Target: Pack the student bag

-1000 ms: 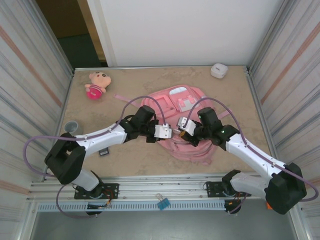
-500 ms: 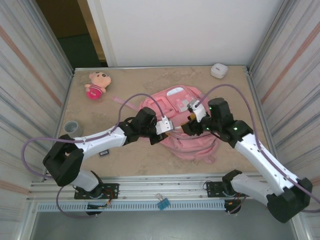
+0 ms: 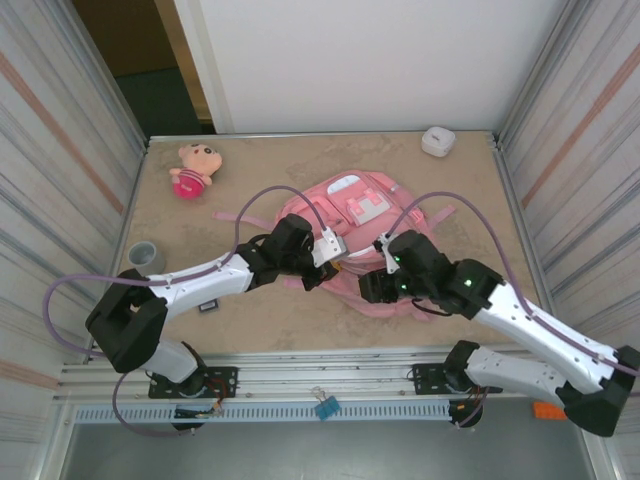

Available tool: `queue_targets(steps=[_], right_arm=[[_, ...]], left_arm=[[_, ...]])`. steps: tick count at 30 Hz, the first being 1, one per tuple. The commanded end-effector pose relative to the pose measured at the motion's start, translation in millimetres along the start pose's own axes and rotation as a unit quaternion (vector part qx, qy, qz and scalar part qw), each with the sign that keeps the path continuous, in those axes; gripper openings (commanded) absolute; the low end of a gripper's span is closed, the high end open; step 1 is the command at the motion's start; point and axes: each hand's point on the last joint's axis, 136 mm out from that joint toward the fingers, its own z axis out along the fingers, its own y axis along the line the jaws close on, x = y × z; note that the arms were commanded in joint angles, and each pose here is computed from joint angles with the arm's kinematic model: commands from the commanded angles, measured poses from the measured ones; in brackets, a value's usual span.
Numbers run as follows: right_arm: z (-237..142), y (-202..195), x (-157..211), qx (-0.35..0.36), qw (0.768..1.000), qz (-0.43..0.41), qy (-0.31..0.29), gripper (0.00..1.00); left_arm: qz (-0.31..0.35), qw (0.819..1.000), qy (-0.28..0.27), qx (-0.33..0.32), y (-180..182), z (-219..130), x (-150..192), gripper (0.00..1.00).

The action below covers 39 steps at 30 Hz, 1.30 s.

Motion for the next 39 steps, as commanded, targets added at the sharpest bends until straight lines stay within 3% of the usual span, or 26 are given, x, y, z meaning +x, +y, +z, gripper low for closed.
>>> queue_targets(steps=[1, 15, 24, 30, 39], right_arm=[[13.6, -18.2, -3.9, 0.077, 0.997, 0.013, 0.002, 0.48], [47.5, -23.9, -19.6, 0.132, 0.991, -0.036, 0.001, 0.49], [36.2, -36.2, -22.6, 0.175, 0.984, -0.045, 0.008, 0.2], [27.5, -38.4, -19.4, 0.161, 0.986, -0.037, 0.025, 0.03], [12.5, -68.7, -5.2, 0.142, 0.987, 0.02, 0.065, 0.0]], left_arm=[[-0.029, 0.999, -0.024, 0.017, -5.2, -7.1, -14.4, 0.0], [-0.021, 0.999, -0.031, 0.026, -5.0, -4.9, -21.4, 0.0], [-0.019, 1.0, -0.017, 0.015, 1.4, -5.5, -13.2, 0.0], [-0.019, 1.0, 0.008, 0.002, 5.6, -3.1, 0.3, 0.0], [-0.009, 0.998, 0.051, -0.044, 23.4, -13.2, 29.6, 0.0]])
